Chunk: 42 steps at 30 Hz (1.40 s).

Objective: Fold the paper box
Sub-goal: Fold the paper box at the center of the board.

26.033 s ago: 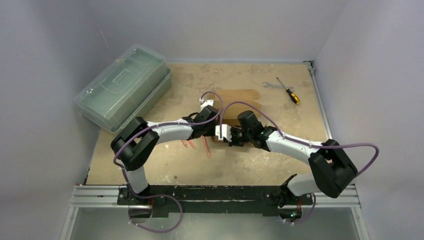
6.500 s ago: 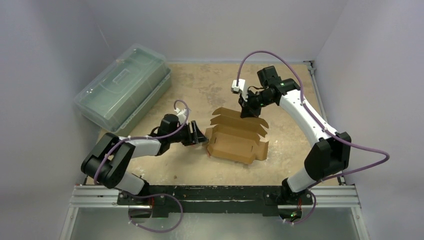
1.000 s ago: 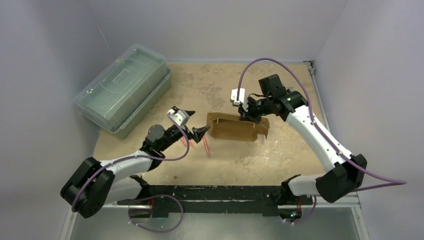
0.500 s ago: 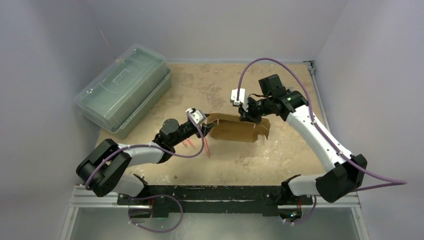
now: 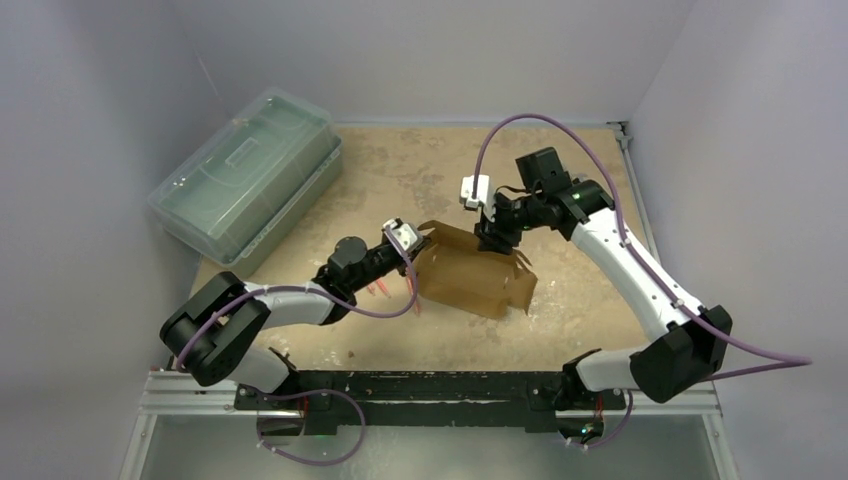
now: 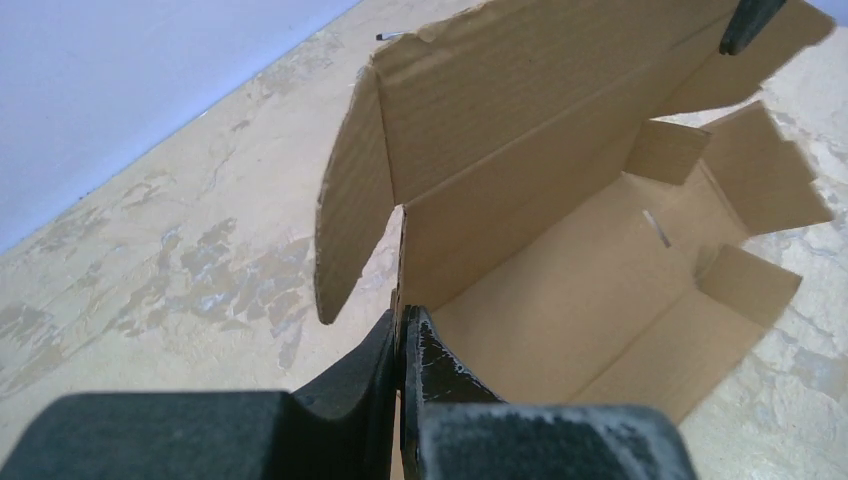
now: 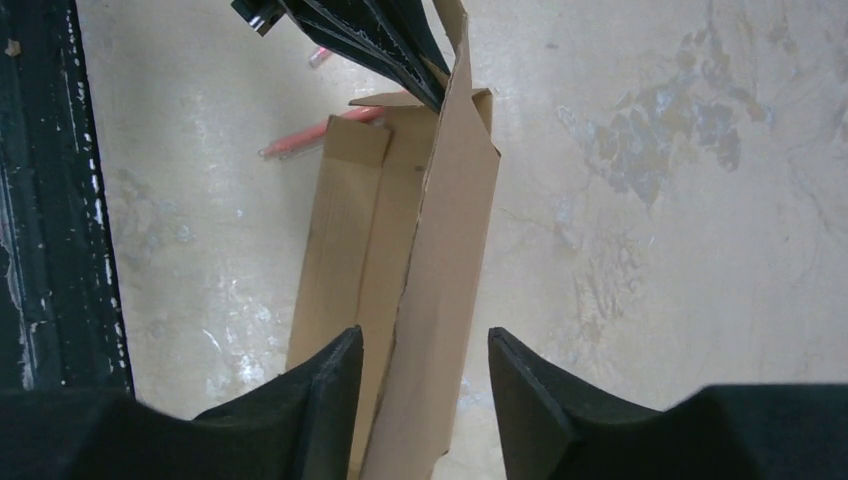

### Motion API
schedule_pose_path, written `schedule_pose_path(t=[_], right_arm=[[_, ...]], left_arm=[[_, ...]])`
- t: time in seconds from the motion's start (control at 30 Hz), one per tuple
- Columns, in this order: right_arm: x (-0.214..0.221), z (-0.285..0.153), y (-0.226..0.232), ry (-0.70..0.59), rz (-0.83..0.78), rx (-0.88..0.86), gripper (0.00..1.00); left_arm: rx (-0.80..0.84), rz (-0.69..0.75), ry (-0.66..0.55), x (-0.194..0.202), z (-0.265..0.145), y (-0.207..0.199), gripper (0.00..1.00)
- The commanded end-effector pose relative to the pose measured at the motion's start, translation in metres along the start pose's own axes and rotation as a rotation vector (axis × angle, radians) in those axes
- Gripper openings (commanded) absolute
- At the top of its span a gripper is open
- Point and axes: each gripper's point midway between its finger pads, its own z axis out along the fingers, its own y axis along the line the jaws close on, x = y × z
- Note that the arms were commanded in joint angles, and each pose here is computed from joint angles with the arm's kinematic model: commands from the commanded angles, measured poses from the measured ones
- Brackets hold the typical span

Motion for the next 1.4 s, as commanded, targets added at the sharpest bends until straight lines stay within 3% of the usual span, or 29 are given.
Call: schedule_pose_path(t=[0.0, 0.17, 0.47, 0.57, 0.7, 0.73, 0.77, 0.83, 0.97, 1.03, 1.17, 1.37], right_arm=[[-0.006, 0.000, -0.007, -0.002, 0.000, 0.011, 0.59], [0.003, 0.009, -0.005, 0.024, 0.020, -0.019, 0.62], [0.022, 0.020, -0.025, 0.091, 0.055, 0.070, 0.50], [0.023, 0.020, -0.026, 0.092, 0.055, 0.079, 0.37], [0.018, 0.019, -0.026, 0.076, 0.042, 0.073, 0.00], [0.015, 0.018, -0.027, 0.064, 0.035, 0.074, 0.00], [0.010, 0.016, -0.028, 0.048, 0.027, 0.082, 0.00], [0.003, 0.007, -0.040, 0.043, 0.004, 0.153, 0.00], [-0.016, -0.024, -0.072, 0.011, -0.066, 0.368, 0.00], [-0.028, -0.041, -0.086, -0.022, -0.108, 0.483, 0.00], [-0.029, -0.053, -0.101, -0.006, -0.188, 0.582, 0.00], [0.008, -0.024, -0.094, 0.050, -0.207, 0.556, 0.00]], left_arm=[[-0.026, 0.070, -0.063, -0.026, 0.004, 0.006, 0.00], [-0.030, 0.089, -0.057, -0.026, 0.004, 0.004, 0.00], [-0.037, 0.093, -0.064, -0.030, 0.001, 0.004, 0.00], [-0.037, 0.094, -0.068, -0.032, 0.001, 0.003, 0.00], [-0.051, 0.075, -0.078, -0.034, 0.000, 0.005, 0.00], [-0.066, 0.057, -0.084, -0.036, 0.000, 0.007, 0.00], [-0.095, 0.032, -0.089, -0.038, -0.001, 0.012, 0.08], [-0.169, -0.019, -0.111, -0.045, -0.006, 0.023, 0.35], [-0.306, -0.166, -0.128, -0.054, -0.022, 0.048, 0.76], [-0.345, -0.285, -0.113, -0.053, -0.030, 0.063, 0.86], [-0.343, -0.489, -0.043, -0.034, -0.043, 0.081, 0.88], [-0.360, -0.558, 0.072, -0.002, -0.052, 0.075, 0.78]])
